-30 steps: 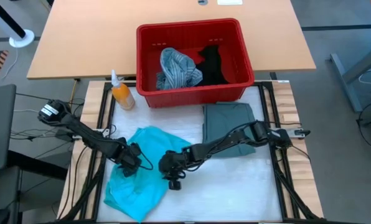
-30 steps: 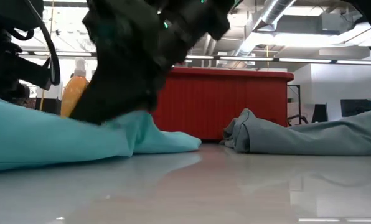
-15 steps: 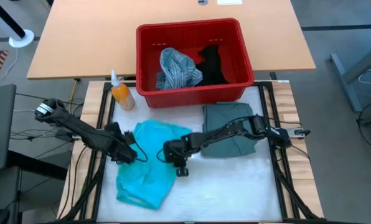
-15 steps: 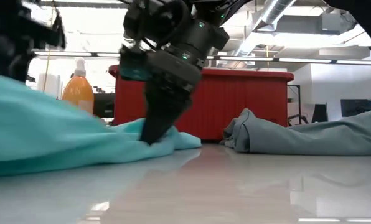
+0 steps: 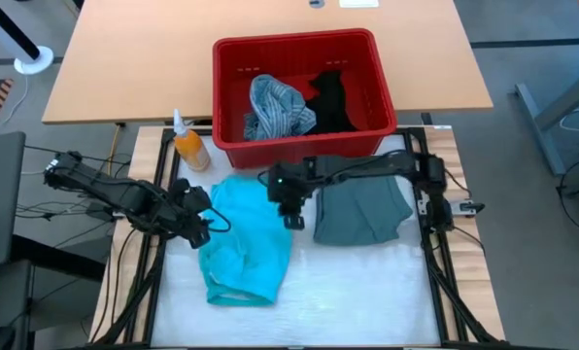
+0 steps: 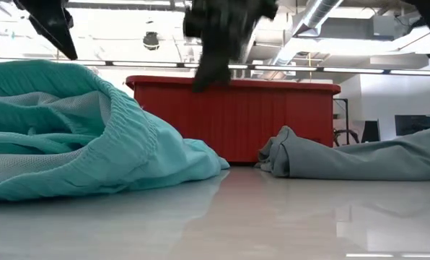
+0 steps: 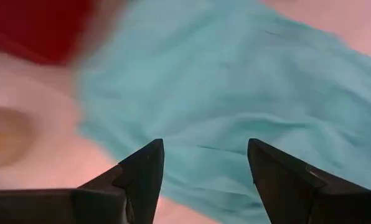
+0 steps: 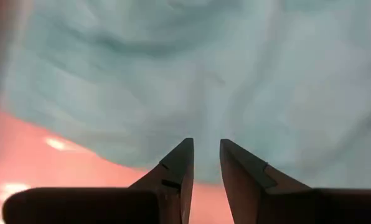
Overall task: Fold Laundry from Bin
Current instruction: Fold the light blue shorts
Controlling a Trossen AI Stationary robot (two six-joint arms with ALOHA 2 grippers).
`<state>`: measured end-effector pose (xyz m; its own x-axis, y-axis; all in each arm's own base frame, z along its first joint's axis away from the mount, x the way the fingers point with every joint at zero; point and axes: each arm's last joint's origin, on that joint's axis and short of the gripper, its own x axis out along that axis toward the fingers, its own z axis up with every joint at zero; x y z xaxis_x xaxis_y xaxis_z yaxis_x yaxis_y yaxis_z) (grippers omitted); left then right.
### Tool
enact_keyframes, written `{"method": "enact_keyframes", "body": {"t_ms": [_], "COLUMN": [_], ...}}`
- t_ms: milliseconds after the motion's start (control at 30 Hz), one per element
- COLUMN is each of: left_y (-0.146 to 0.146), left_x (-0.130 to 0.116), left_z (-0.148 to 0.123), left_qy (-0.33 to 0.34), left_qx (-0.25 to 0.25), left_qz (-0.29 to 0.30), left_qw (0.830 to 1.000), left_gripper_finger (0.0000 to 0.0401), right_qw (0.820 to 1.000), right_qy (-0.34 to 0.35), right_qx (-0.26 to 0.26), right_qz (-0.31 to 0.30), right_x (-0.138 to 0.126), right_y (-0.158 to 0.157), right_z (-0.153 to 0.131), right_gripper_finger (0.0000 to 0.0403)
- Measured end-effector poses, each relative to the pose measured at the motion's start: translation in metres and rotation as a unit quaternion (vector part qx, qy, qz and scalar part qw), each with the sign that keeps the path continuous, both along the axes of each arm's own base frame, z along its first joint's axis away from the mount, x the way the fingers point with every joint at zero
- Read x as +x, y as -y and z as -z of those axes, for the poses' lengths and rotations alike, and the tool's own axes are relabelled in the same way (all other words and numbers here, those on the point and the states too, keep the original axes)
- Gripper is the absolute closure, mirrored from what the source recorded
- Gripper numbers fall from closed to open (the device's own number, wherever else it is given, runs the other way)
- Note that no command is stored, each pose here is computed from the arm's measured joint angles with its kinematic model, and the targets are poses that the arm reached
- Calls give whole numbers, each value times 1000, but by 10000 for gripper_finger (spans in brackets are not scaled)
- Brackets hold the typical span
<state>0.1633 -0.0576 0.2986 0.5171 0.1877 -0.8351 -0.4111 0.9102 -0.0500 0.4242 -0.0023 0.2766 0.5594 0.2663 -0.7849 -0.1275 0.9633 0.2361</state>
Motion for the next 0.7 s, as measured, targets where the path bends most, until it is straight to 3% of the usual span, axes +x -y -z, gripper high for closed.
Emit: {"method": "enact_keyframes", "body": {"t_ms": [100,200,367,467,567,700], "left_y": [17,32,46,50,54,66], "left_x": [10,13,14,16,19,22], "left_z": [18,35,50,64,87,110], "left_qy": [5,-6,-36,-51,-69,-73], "left_qx": [-41,-27,38,49,13,-64], "left_qz": [90,171,240,263,292,330], "left_qw": [995,985,969,962,954,939], "left_gripper_finger": [182,182,182,182,182,182], "right_qw": [999,999,993,987,983,980], "right_qy": [7,9,90,129,134,113], "right_qx": [-7,-36,-53,-22,34,69], "right_qz": [-34,-37,48,91,117,146], "right_x": [-4,-8,1,20,39,53], "right_y": [-43,-84,-127,-138,-144,-151], "right_z": [-7,-4,-6,12,41,80], "right_gripper_finger": [296,296,296,296,296,296]}}
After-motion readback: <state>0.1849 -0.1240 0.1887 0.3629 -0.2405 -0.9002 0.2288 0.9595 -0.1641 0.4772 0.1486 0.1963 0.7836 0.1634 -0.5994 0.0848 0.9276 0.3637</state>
